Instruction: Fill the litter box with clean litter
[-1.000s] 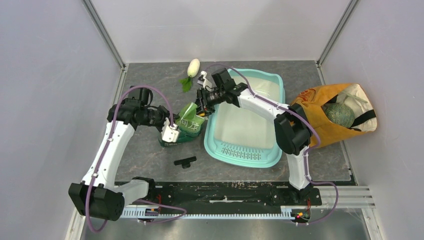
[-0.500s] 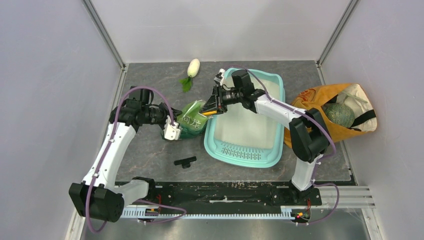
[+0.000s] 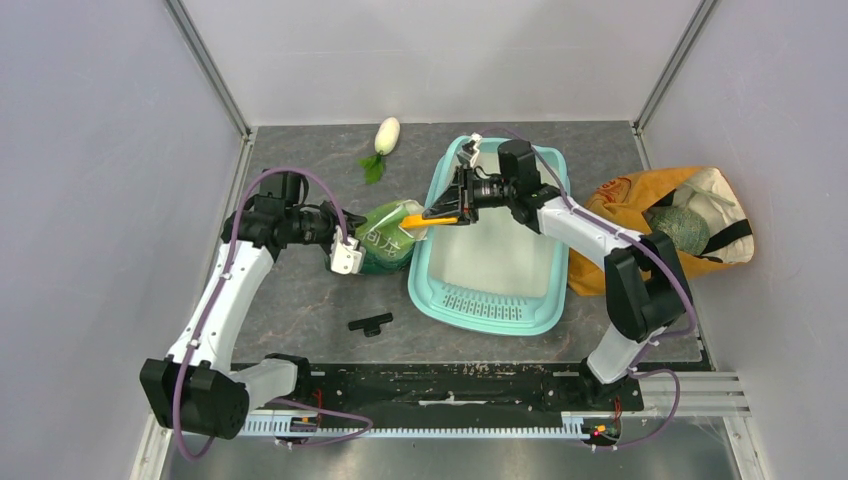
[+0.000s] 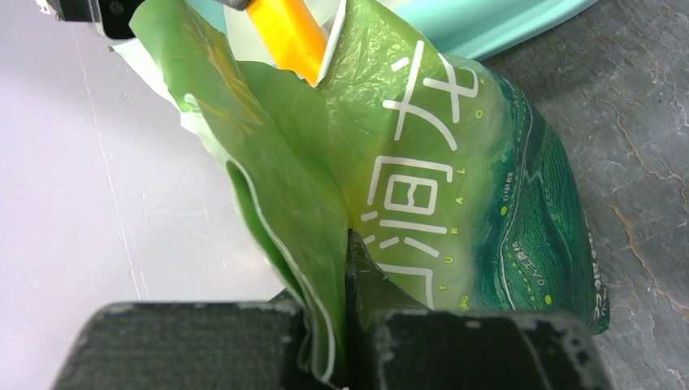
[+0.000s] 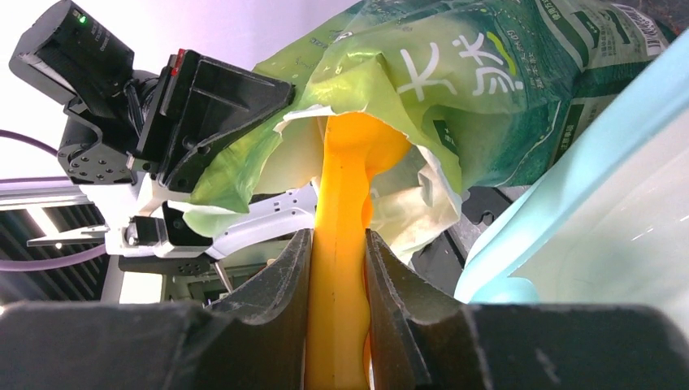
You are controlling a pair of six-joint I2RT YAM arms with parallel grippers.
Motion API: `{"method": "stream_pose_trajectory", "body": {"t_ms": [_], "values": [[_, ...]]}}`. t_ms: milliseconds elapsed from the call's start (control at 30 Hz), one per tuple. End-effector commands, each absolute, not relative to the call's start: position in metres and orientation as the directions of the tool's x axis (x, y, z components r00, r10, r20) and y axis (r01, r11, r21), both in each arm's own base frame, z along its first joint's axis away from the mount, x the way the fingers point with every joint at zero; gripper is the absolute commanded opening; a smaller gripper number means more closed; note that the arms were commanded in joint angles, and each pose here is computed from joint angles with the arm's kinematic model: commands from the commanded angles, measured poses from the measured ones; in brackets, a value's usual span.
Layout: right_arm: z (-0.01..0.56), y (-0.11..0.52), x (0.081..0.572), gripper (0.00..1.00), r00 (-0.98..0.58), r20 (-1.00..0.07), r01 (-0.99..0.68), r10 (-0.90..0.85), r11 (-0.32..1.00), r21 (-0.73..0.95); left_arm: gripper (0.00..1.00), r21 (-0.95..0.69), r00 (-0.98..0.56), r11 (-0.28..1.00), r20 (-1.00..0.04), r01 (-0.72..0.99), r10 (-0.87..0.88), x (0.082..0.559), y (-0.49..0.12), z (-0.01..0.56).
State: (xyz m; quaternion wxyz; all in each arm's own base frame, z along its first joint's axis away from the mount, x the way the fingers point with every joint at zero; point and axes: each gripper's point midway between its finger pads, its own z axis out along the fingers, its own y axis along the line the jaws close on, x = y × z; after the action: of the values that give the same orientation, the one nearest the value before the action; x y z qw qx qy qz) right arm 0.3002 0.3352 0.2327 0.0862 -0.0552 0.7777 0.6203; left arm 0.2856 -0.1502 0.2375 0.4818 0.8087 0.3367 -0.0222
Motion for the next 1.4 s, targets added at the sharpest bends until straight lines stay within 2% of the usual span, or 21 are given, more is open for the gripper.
{"method": "stream_pose_trajectory", "body": {"t_ms": [0,333,667,767,833,967,1033,1200,1367], "values": [[0.267,0.323,0.284,0.00,-0.962,-0.273,-0.272,-0.009,0.130,0.954,0.02,0.871,0.862,-0.251,-0.300,0.422,0.409,0.293,-0.173,0.287],[0.266,0.299,0.287,0.00,-0.968,-0.248,-0.242,0.045,0.110,0.964,0.02,0.869,0.858,-0.241,-0.312,0.431,0.409,0.297,-0.174,0.287],[0.258,0.282,0.297,0.00,-0.980,-0.144,-0.137,0.135,0.064,0.989,0.02,0.871,0.847,-0.207,-0.336,0.446,0.412,0.302,-0.176,0.293],[0.264,0.279,0.300,0.00,-0.978,-0.144,-0.138,0.150,0.048,0.989,0.02,0.873,0.849,-0.207,-0.333,0.442,0.410,0.302,-0.176,0.293],[0.262,0.279,0.301,0.00,-0.976,-0.156,-0.143,0.152,0.091,0.985,0.02,0.877,0.855,-0.210,-0.325,0.432,0.405,0.301,-0.177,0.294],[0.247,0.273,0.303,0.00,-0.961,-0.246,-0.191,0.124,0.344,0.919,0.02,0.884,0.864,-0.214,-0.310,0.416,0.397,0.300,-0.179,0.298],[0.245,0.270,0.307,0.00,-0.959,-0.261,-0.190,0.115,0.425,0.885,0.02,0.886,0.865,-0.215,-0.306,0.412,0.398,0.300,-0.179,0.299],[0.253,0.269,0.319,0.00,-0.940,-0.323,-0.207,0.109,0.570,0.795,0.02,0.889,0.871,-0.221,-0.295,0.401,0.393,0.298,-0.179,0.298],[0.237,0.286,0.307,0.00,-0.957,-0.288,-0.195,0.039,0.647,0.737,0.02,0.894,0.879,-0.227,-0.282,0.386,0.385,0.298,-0.180,0.299]]}}
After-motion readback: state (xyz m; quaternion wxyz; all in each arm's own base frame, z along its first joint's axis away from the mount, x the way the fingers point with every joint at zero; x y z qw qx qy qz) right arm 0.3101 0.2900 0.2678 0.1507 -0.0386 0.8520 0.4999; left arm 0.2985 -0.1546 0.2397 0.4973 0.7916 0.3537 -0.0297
